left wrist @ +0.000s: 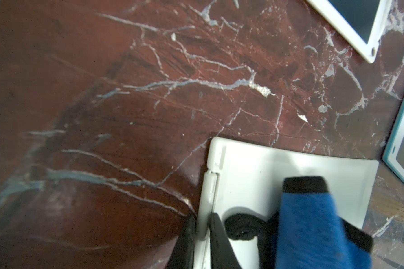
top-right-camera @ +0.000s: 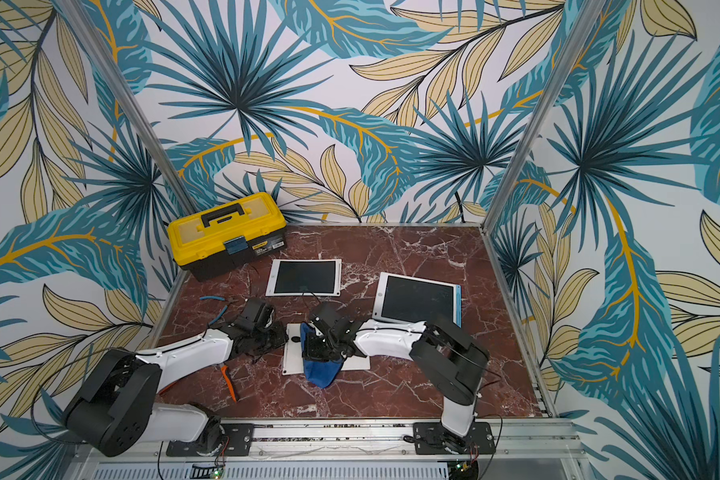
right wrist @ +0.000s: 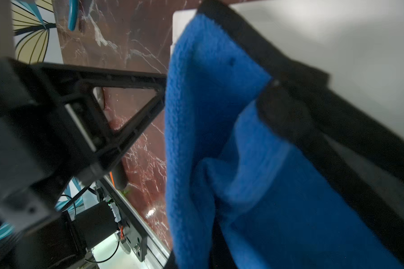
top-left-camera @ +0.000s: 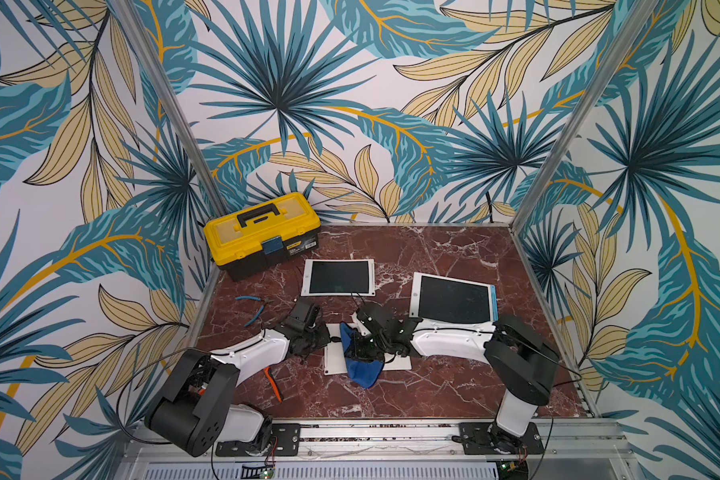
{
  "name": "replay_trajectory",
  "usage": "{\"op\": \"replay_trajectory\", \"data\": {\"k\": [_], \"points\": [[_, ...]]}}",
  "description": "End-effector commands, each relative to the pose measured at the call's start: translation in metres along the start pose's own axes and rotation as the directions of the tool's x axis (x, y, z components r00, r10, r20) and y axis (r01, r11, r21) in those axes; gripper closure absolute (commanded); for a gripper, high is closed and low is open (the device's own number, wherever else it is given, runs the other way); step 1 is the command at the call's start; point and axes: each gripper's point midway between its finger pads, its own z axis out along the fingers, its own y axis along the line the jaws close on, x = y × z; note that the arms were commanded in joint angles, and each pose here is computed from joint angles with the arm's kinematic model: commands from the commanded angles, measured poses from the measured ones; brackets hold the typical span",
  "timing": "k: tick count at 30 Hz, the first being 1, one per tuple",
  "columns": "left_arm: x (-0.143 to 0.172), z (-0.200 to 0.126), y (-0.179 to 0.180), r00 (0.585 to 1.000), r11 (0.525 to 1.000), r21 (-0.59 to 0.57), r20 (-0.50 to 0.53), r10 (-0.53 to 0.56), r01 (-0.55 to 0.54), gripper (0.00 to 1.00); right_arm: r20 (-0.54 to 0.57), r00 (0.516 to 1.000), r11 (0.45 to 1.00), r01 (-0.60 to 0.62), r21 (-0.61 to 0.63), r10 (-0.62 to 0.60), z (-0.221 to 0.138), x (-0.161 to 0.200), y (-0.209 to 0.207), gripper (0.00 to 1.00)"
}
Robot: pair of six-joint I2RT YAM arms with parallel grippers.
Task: Wipe the drawing tablet
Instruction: Wipe the dirt from the drawing tablet.
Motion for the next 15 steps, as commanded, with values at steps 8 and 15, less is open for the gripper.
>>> {"op": "replay_trajectory", "data": {"k": [8, 15], "points": [[0.024, 0.005, 0.025, 0.997, 0.997, -0.077, -0.072, -0.02, 0.014, 0.85, -0.09, 0.991, 0.986, -0.11, -0.127, 0.099, 0.064, 0.018, 0.021, 0.87], [0.025, 0.006, 0.026, 0.997, 0.997, -0.081, -0.075, -0.011, 0.005, 0.85, -0.007, 0.978, 0.977, -0.21, -0.038, 0.21, 0.035, 0.021, -0.049, 0.87]]}}
